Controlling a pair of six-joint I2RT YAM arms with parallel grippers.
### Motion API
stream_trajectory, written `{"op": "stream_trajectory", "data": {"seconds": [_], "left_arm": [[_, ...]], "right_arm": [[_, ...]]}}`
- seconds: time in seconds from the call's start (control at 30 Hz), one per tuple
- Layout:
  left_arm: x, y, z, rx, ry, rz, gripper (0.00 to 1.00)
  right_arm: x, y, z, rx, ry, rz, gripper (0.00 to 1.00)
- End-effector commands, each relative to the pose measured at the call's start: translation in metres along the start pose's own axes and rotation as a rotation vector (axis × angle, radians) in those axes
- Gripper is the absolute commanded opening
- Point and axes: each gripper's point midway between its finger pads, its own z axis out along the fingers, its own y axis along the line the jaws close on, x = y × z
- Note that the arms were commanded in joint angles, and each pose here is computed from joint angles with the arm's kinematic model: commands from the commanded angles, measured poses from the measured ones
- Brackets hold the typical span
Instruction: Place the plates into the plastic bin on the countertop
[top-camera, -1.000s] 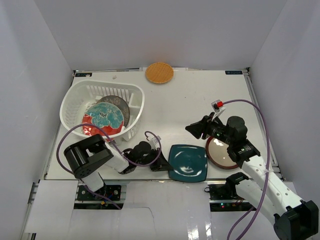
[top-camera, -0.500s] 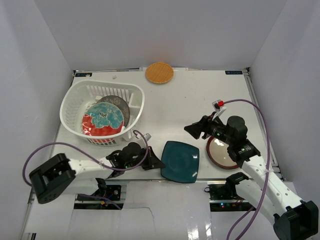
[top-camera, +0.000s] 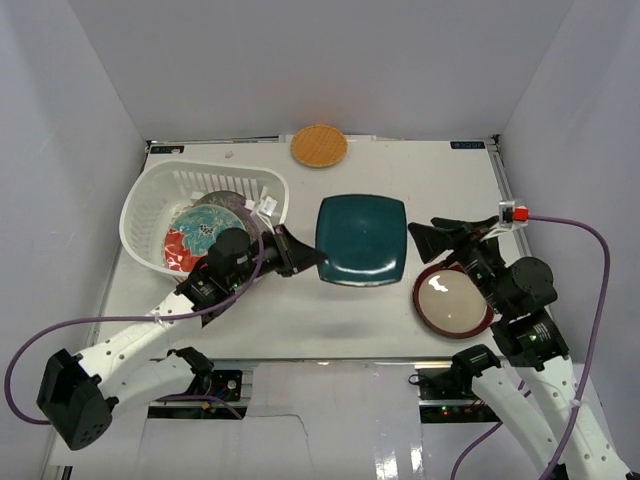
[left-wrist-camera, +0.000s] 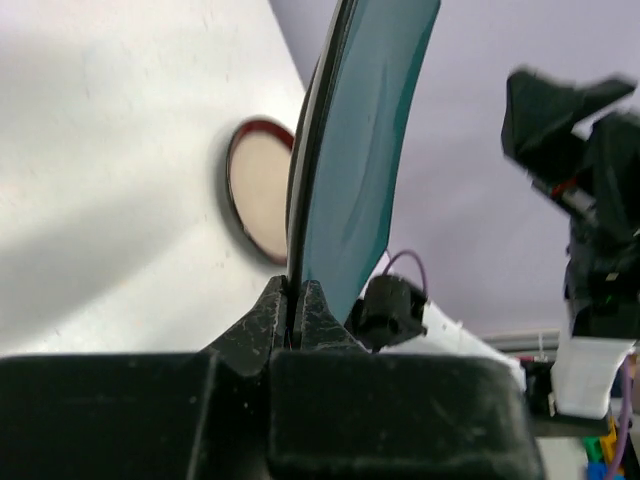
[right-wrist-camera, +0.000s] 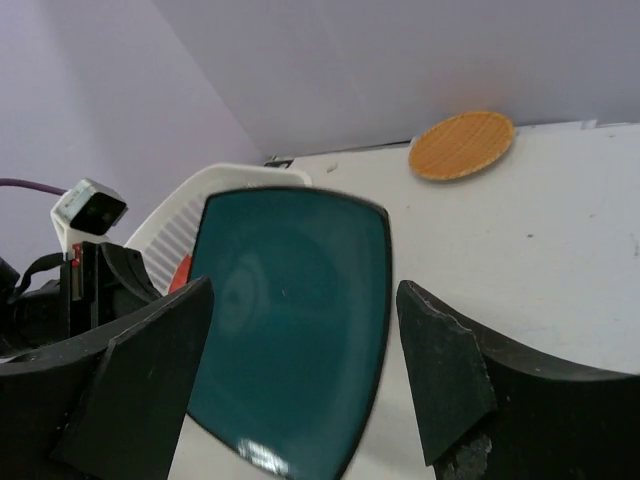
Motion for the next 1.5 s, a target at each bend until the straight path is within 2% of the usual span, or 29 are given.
{"op": "stream_trajectory", "data": {"seconds": [0.0, 0.07, 0.1, 0.2, 0.4, 0.53, 0.73, 0.97, 1.1, 1.13, 1.17, 1.2, 1.23, 1.27, 1.3, 1.33, 1.37, 1.4, 1.47], "left_arm": [[-0.086, -0.044, -0.017, 0.130, -0.205, 0.085, 0.00], [-0.117, -0.045, -0.026, 0.092, -0.272, 0.109, 0.00], [-0.143, -0.031, -0.037, 0.037, -0.340, 0.121, 0.00], [-0.187, 0.005, -0.068, -0.096, -0.459, 0.104, 0.00], [-0.225, 0.083, -0.134, -0.237, -0.613, -0.072, 0.00], [-0.211, 0.128, -0.146, -0.394, -0.641, -0.152, 0.00], [-0.193, 0.178, -0.167, -0.634, -0.664, -0.166, 0.00], [-0.178, 0.208, -0.184, -0.796, -0.663, -0.156, 0.00], [-0.168, 0.224, -0.185, -0.858, -0.607, -0.149, 0.00], [-0.165, 0.228, -0.186, -0.874, -0.586, -0.142, 0.06], [-0.163, 0.231, -0.187, -0.890, -0.576, -0.145, 0.19], [-0.160, 0.234, -0.188, -0.910, -0.561, -0.154, 0.25], [-0.159, 0.235, -0.190, -0.923, -0.558, -0.147, 0.35], [-0.158, 0.235, -0.193, -0.932, -0.562, -0.144, 0.57], [-0.157, 0.232, -0.195, -0.935, -0.572, -0.130, 0.67], [-0.156, 0.231, -0.196, -0.937, -0.569, -0.117, 0.86], [-0.157, 0.228, -0.197, -0.932, -0.572, -0.105, 0.86], [-0.158, 0.225, -0.198, -0.933, -0.573, -0.098, 0.98], [-0.159, 0.222, -0.200, -0.936, -0.565, -0.075, 0.98]], "right_arm": [[-0.017, -0.023, -0.006, 0.149, -0.065, -0.013, 0.79], [-0.018, -0.026, -0.009, 0.165, -0.077, -0.019, 0.79], [-0.018, -0.028, -0.009, 0.174, -0.080, -0.024, 0.79], [-0.009, -0.029, -0.008, 0.160, -0.054, -0.026, 0.77], [0.037, -0.031, 0.001, 0.104, 0.101, -0.013, 0.75], [0.065, -0.054, -0.001, 0.175, 0.161, -0.001, 0.75], [0.103, -0.078, -0.011, 0.245, 0.261, -0.003, 0.74], [0.133, -0.093, -0.015, 0.285, 0.346, 0.001, 0.72], [0.136, -0.117, -0.024, 0.414, 0.363, -0.032, 0.72], [0.136, -0.121, -0.026, 0.437, 0.369, -0.041, 0.73], [0.141, -0.129, -0.032, 0.483, 0.391, -0.048, 0.73], [0.144, -0.133, -0.035, 0.507, 0.405, -0.049, 0.73], [0.148, -0.136, -0.038, 0.524, 0.420, -0.050, 0.73], [0.151, -0.142, -0.042, 0.554, 0.432, -0.052, 0.73], [0.156, -0.146, -0.047, 0.582, 0.451, -0.051, 0.73], [0.160, -0.152, -0.052, 0.613, 0.459, -0.047, 0.73], [0.164, -0.155, -0.055, 0.632, 0.469, -0.044, 0.73], [0.167, -0.158, -0.058, 0.646, 0.482, -0.043, 0.73], [0.175, -0.162, -0.062, 0.671, 0.497, -0.025, 0.73]]}}
